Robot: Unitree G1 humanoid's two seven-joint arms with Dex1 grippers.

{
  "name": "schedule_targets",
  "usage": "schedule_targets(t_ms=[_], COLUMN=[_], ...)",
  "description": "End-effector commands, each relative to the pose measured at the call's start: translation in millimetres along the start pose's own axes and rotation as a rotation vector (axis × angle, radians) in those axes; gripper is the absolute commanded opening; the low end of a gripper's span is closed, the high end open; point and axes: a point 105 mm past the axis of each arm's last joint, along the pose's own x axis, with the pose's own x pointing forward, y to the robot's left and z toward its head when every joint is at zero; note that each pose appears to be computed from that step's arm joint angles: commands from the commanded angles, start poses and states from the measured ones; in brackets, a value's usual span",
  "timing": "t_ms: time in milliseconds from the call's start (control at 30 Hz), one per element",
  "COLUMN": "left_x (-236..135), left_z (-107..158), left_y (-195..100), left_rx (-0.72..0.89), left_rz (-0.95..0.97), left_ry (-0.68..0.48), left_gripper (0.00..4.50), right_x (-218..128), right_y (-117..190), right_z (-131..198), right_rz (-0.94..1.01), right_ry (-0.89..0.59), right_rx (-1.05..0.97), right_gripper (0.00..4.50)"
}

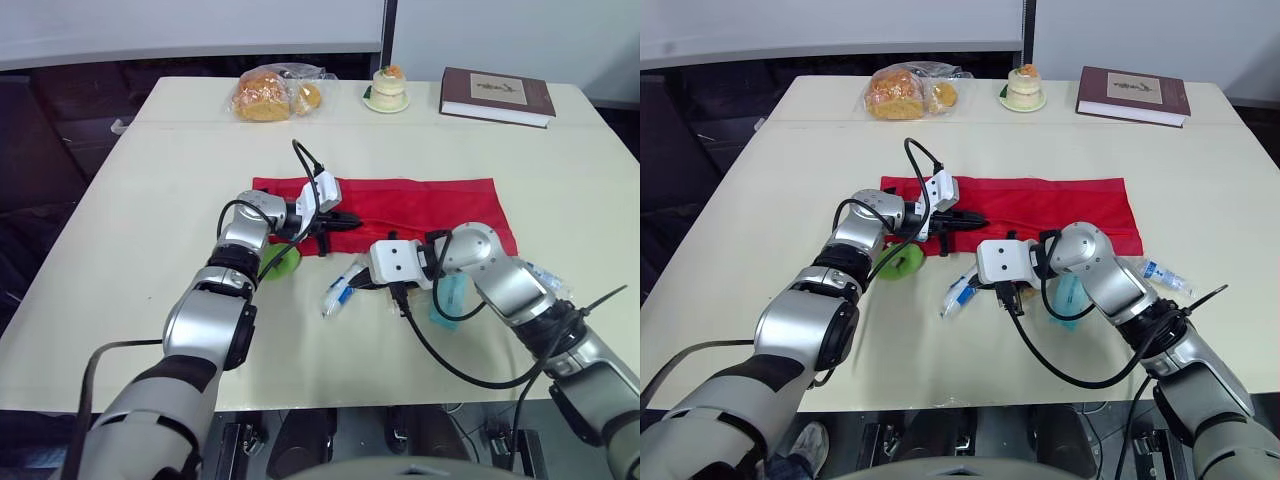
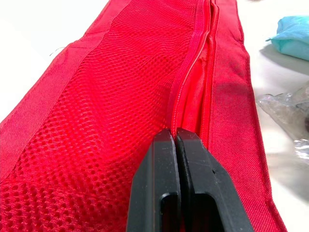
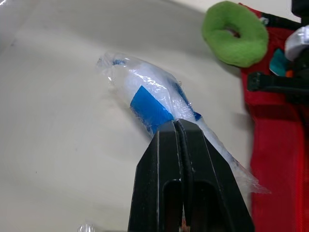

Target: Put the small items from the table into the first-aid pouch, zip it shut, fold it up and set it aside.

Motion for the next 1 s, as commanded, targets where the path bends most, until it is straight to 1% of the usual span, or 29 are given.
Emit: schedule_targets(t_ms=[33, 67, 100, 167, 267, 467, 500, 567, 600, 633, 667, 733, 767, 800, 833, 867, 1000], left_x=[0, 0, 0, 0, -1, 0, 0, 1, 1, 1, 0, 0, 1, 1, 1, 1, 2], left_z=[8, 8, 8, 8, 8, 8, 9, 10, 10, 10, 10, 10, 10, 10, 10, 10, 10], left_y=[2, 2, 2, 2, 2, 3, 3, 3, 3, 3, 4, 4, 3, 3, 3, 3, 2], left_rx=[0.026, 0.026, 0.026, 0.026, 0.026, 0.027, 0.028, 0.03, 0.03, 0.031, 0.031, 0.032, 0.032, 0.031, 0.031, 0.031, 0.029], left_rz=[0.002, 0.003, 0.004, 0.005, 0.007, 0.008, 0.009, 0.009, 0.011, 0.011, 0.012, 0.012, 0.011, 0.01, 0.009, 0.008, 0.006], left_ry=[-0.017, -0.018, -0.018, -0.018, -0.018, -0.019, -0.021, -0.022, -0.022, -0.022, -0.022, -0.021, -0.021, -0.021, -0.022, -0.023, -0.027], left_gripper=[0.0, 0.0, 0.0, 0.0, 0.0, 0.0, 0.0, 0.0, 0.0, 0.0, 0.0, 0.0, 0.0, 0.0, 0.0, 0.0, 0.0], right_x=[-5, -4, -3, -1, 4, 25, 27, 30, 30, 30, 29, 24, 20, 17, 14, 9, -18], right_y=[-6, -7, -8, -10, -10, -19, -20, -22, -23, -23, -23, -24, -24, -25, -26, -27, -26], right_z=[14, 16, 17, 17, 12, 6, 6, 7, 9, 10, 10, 12, 14, 16, 18, 19, 23], right_rz=[0.014, 0.015, 0.012, 0.016, 0.047, 0.069, 0.065, 0.058, 0.058, 0.06, 0.054, 0.028, 0.015, 0.0, -0.017, -0.043, -0.137], right_ry=[-0.015, -0.018, -0.02, -0.009, 0.034, 0.08, 0.077, 0.069, 0.059, 0.054, 0.055, 0.046, 0.036, 0.025, 0.013, 0.003, -0.025], right_rx=[-0.046, -0.049, -0.05, -0.066, -0.086, -0.098, -0.097, -0.092, -0.085, -0.08, -0.071, -0.045, -0.025, -0.009, 0.005, 0.023, 0.11], right_gripper=[1.33, 1.67, 2.16, 2.96, 4.42, 4.47, 4.08, 3.7, 3.26, 2.67, 2.34, 1.32, 1.12, 0.58, 0.18, 0.08, 0.08])
